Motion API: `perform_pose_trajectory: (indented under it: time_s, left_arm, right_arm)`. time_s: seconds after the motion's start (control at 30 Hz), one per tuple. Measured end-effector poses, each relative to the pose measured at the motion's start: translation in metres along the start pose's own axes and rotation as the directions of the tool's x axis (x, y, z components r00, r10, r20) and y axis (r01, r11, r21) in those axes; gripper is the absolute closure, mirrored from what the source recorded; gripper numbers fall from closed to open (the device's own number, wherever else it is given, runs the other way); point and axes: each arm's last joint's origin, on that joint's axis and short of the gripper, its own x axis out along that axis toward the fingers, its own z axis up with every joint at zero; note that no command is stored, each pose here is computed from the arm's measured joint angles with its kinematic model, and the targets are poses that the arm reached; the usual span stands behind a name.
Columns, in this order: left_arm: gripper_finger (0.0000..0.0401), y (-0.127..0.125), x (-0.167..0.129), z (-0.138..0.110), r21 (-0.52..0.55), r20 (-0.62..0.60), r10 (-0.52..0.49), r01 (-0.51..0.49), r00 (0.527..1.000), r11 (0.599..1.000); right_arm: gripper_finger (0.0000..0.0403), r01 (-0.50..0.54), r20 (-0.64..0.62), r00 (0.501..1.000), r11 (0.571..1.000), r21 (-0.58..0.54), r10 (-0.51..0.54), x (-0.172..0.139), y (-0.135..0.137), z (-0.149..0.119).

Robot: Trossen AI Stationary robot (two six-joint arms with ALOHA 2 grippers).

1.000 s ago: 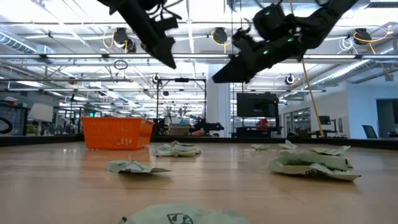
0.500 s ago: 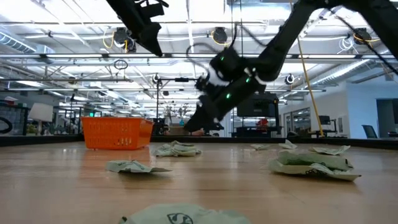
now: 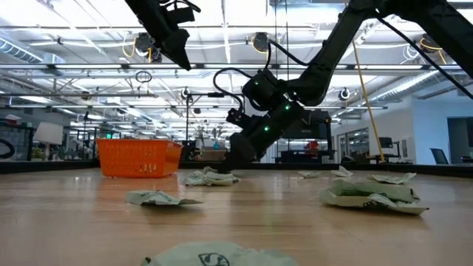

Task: Pick and place Stevia / Truvia into bins
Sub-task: Put the green stevia packet into the orange bin

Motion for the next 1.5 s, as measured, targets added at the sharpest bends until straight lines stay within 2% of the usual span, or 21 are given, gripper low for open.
perform_pose_trajectory:
  time_s: [0.13,0.27,0.33,0.5,0.57,0.73,0.9,1.07,1.13,1.23,1.37,1.5]
  left_arm:
    - [0.0252,0.000,0.000,-0.002,-0.013,-0.015,-0.003,0.003,1.000,1.000]
    - [0.0252,0.000,0.000,-0.001,-0.014,-0.013,-0.002,0.002,1.000,1.000]
    - [0.0252,0.000,0.000,-0.001,-0.014,-0.013,-0.002,0.002,1.000,1.000]
    - [0.0252,0.000,0.000,-0.002,-0.014,-0.019,0.024,-0.025,1.000,1.000]
    - [0.0252,0.001,0.000,-0.001,-0.012,-0.023,0.054,-0.054,0.998,0.998]
    - [0.0252,0.005,0.000,0.002,-0.054,-0.009,0.166,-0.166,0.986,0.985]
    - [0.0252,0.008,-0.001,0.008,-0.091,0.043,0.196,-0.192,0.980,0.977]
    - [0.0252,0.011,-0.003,0.019,-0.106,0.136,0.237,-0.223,0.962,0.969]
    - [0.0252,0.013,-0.004,0.023,-0.131,0.175,0.246,-0.226,0.953,0.965]
    - [0.0252,0.013,-0.004,0.026,-0.150,0.204,0.249,-0.221,0.947,0.964]
    - [0.0252,0.013,-0.004,0.024,-0.137,0.188,0.243,-0.219,0.952,0.966]
    - [0.0252,0.012,-0.003,0.022,-0.111,0.170,0.236,-0.219,0.957,0.969]
  right_arm:
    - [0.0304,-0.001,0.009,1.000,0.999,0.042,0.000,0.000,0.000,0.001]
    - [0.0373,0.013,0.018,1.000,0.990,0.137,-0.016,-0.002,-0.001,0.002]
    - [0.0391,0.013,0.024,1.000,0.989,0.150,-0.017,-0.004,-0.001,0.004]
    - [0.0384,-0.006,0.065,0.998,0.992,0.122,-0.002,-0.020,0.015,0.020]
    - [0.0389,-0.036,0.140,0.990,0.995,0.093,0.022,-0.030,0.029,0.034]
    - [0.0394,-0.100,0.345,0.933,0.994,-0.035,0.106,-0.051,0.068,0.064]
    - [0.0387,-0.138,0.457,0.877,0.989,-0.063,0.151,-0.053,0.089,0.075]
    - [0.0390,-0.220,0.450,0.866,0.974,-0.045,0.217,-0.039,0.098,0.082]
    - [0.0389,-0.240,0.466,0.852,0.969,-0.058,0.239,-0.034,0.100,0.089]
    - [0.0382,-0.244,0.451,0.859,0.968,-0.058,0.244,-0.017,0.103,0.089]
    - [0.0358,-0.251,0.409,0.879,0.967,-0.045,0.247,-0.003,0.105,0.079]
    - [0.0323,-0.247,0.390,0.888,0.968,-0.047,0.245,-0.004,0.105,0.079]
